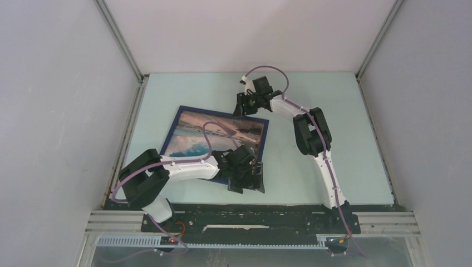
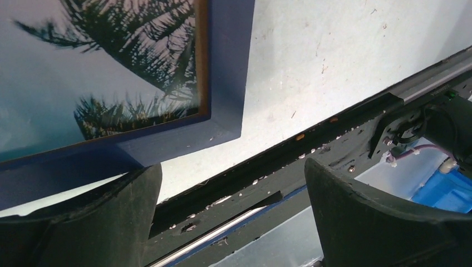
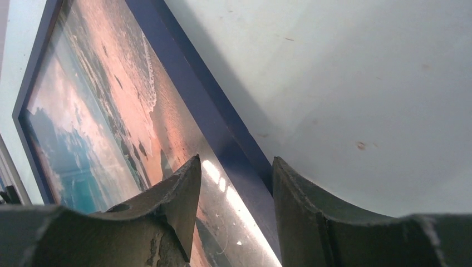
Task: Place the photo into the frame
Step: Adjust the photo frame at the center of the board.
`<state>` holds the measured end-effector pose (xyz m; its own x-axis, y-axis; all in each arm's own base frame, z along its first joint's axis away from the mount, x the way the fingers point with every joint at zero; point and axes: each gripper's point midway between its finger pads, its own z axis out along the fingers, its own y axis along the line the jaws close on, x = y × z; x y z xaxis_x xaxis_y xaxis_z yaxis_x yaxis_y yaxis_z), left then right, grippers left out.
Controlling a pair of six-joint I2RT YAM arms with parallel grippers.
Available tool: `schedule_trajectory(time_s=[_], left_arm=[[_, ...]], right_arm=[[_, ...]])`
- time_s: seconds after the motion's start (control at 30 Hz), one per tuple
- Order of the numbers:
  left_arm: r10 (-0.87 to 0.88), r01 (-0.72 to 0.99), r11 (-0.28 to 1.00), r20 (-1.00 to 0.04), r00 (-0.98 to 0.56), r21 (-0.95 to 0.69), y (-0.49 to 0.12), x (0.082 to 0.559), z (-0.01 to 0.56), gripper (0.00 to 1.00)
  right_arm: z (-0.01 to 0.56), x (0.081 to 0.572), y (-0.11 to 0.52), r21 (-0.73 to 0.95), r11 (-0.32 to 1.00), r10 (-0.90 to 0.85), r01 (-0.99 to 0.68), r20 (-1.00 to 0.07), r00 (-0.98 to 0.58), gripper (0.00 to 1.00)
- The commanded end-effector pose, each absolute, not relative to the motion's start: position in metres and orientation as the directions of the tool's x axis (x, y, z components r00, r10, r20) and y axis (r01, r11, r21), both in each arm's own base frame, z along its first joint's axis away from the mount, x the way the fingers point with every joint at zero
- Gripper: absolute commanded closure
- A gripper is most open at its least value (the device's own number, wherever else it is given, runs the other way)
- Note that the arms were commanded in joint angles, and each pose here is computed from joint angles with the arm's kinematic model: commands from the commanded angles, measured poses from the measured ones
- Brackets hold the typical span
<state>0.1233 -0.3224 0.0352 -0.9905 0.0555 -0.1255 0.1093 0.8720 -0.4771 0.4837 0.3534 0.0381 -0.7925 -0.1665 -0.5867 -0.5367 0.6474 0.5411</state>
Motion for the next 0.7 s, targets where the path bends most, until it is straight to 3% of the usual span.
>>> schedule_trajectory(time_s=[0.0,0.3,0.53,0.67], left_arm=[[-0.014,0.179,0.801,-0.317,-0.948,-0.571,-0.365,0.173,0.061,0.01],[-0.020,0.185,0.835,-0.364,-0.931,-0.519,-0.352,0.180,0.064,0.01],[-0.012,0.222,0.857,-0.447,-0.894,-0.465,-0.346,0.195,0.085,0.00],[-0.025,0.226,0.865,-0.488,-0.872,-0.448,-0.332,0.196,0.097,0.00]], right_arm=[[0.038,0.374,0.410,0.740,0.466,-0.362,-0.485,-0.341,-0.867,0.44],[0.052,0.374,0.424,0.721,0.462,-0.372,-0.517,-0.372,-0.851,0.38],[0.119,0.413,0.393,0.669,0.554,-0.271,-0.495,-0.417,-0.867,0.34],[0.158,0.427,0.366,0.663,0.563,-0.206,-0.493,-0.466,-0.861,0.25]])
